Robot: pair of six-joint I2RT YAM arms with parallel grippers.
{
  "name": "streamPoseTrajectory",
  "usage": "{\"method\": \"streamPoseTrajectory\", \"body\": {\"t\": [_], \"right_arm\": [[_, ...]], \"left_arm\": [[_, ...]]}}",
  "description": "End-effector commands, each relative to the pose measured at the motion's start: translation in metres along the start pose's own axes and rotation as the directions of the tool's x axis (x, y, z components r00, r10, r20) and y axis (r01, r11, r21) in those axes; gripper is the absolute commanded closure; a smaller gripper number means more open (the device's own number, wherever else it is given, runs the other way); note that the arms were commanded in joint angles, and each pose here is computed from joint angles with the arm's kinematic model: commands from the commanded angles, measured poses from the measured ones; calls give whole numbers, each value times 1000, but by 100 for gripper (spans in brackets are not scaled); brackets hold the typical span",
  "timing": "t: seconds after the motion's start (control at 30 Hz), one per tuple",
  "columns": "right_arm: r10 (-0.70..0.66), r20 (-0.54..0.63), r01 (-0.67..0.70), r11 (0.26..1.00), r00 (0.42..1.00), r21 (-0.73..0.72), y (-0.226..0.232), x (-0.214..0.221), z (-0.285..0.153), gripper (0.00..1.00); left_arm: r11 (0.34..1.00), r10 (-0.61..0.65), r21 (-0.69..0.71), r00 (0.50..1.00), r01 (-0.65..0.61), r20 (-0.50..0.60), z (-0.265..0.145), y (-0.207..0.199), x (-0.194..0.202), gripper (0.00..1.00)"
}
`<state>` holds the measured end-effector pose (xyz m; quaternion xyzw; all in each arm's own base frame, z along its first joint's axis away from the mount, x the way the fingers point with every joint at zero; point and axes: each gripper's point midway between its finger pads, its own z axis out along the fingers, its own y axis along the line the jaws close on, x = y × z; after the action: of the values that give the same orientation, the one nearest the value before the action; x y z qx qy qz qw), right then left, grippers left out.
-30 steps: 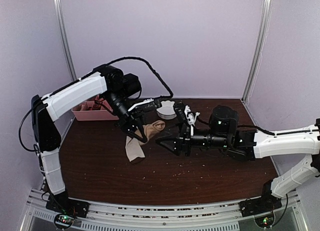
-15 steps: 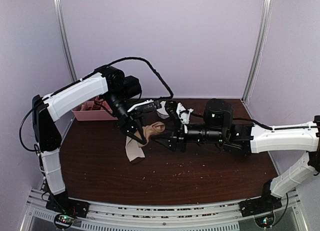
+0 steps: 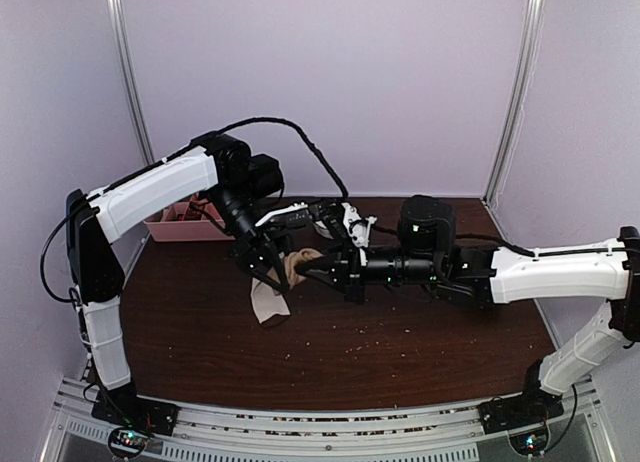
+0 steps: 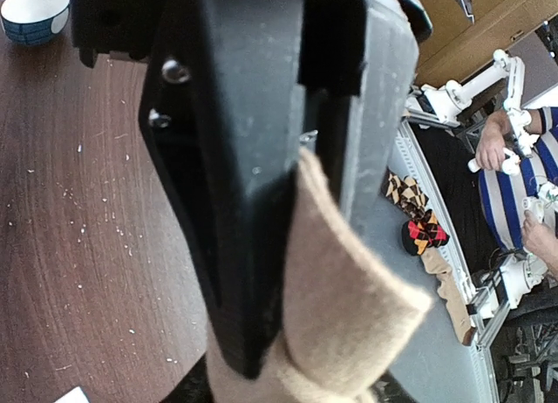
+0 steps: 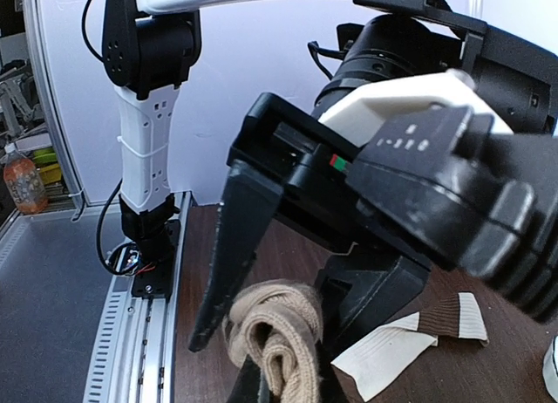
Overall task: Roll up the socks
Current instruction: Roll the sock.
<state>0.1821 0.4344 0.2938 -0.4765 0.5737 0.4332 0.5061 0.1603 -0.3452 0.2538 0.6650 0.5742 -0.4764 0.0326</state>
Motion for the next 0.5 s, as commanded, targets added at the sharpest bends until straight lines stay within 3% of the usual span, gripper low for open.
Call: {"method": "streamPoseTrajectory", "body": {"t": [0.0, 0.3, 0.47], "right_arm": [[-4, 48, -3, 990, 999, 138, -22, -4, -8, 100], [24, 180, -74, 959, 983, 275, -44, -4, -27, 100], [41, 246, -114, 950, 968, 291, -49, -6, -28, 100]], "left_arm": [[1000, 19, 1, 1000, -19, 12, -2, -4, -6, 54], [987, 19, -159, 993, 0, 118, -47, 11, -22, 54], [989, 38, -146, 983, -12, 181, -58, -4, -36, 52]]}}
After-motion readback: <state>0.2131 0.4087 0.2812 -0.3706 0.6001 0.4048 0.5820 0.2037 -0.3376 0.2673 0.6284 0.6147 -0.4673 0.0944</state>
